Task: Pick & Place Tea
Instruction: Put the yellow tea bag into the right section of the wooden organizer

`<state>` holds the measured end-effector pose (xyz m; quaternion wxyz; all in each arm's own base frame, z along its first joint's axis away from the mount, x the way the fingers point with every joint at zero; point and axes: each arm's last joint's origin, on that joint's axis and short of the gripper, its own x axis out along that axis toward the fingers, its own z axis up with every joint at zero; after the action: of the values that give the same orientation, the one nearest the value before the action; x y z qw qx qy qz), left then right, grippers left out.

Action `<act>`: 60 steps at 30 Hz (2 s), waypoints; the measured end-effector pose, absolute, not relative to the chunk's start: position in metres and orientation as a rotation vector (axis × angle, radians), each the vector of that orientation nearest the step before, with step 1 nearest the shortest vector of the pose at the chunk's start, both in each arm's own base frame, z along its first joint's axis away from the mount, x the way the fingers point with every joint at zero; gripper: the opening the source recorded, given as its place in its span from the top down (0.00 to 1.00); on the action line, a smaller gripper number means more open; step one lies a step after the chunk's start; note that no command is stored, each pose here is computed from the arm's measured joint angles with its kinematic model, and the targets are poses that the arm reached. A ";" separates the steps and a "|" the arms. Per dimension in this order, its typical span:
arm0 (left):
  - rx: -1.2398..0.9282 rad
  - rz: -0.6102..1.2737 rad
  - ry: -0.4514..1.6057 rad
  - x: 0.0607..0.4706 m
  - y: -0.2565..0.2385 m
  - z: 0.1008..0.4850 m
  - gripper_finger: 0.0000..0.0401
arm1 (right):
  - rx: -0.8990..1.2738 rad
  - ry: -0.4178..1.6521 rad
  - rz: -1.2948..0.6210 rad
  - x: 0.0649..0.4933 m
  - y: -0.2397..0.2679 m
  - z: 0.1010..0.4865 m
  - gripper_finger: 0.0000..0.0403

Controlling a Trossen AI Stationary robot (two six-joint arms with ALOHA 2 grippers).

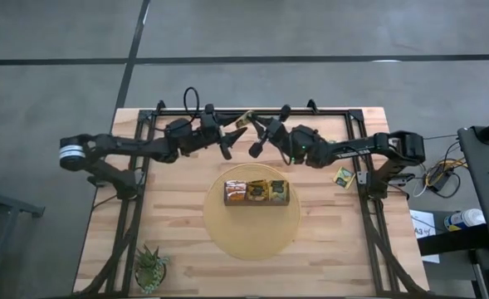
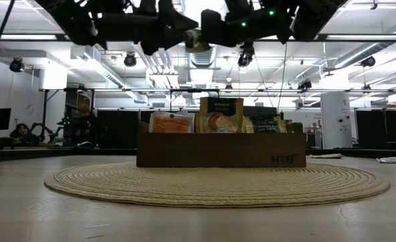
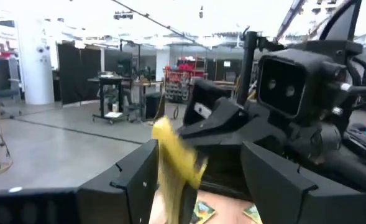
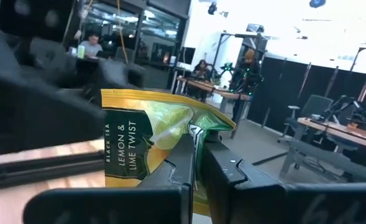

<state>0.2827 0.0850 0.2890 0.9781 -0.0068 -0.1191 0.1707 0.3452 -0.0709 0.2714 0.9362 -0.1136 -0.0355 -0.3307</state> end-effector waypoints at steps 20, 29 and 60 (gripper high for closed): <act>0.138 0.373 0.143 0.263 0.080 0.302 1.00 | -0.356 0.148 -0.559 0.341 -0.065 0.281 0.74; 0.190 0.331 0.490 0.258 0.079 0.314 1.00 | -0.292 0.381 -0.112 0.351 -0.056 0.303 0.42; 0.268 0.126 0.644 0.283 0.047 0.322 1.00 | -0.282 0.530 -0.074 0.368 -0.060 0.275 0.97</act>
<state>0.2831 0.0469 0.3221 0.9379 0.1311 0.3151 0.0615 0.3684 -0.0595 0.2748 0.9546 -0.1387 0.2610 -0.0364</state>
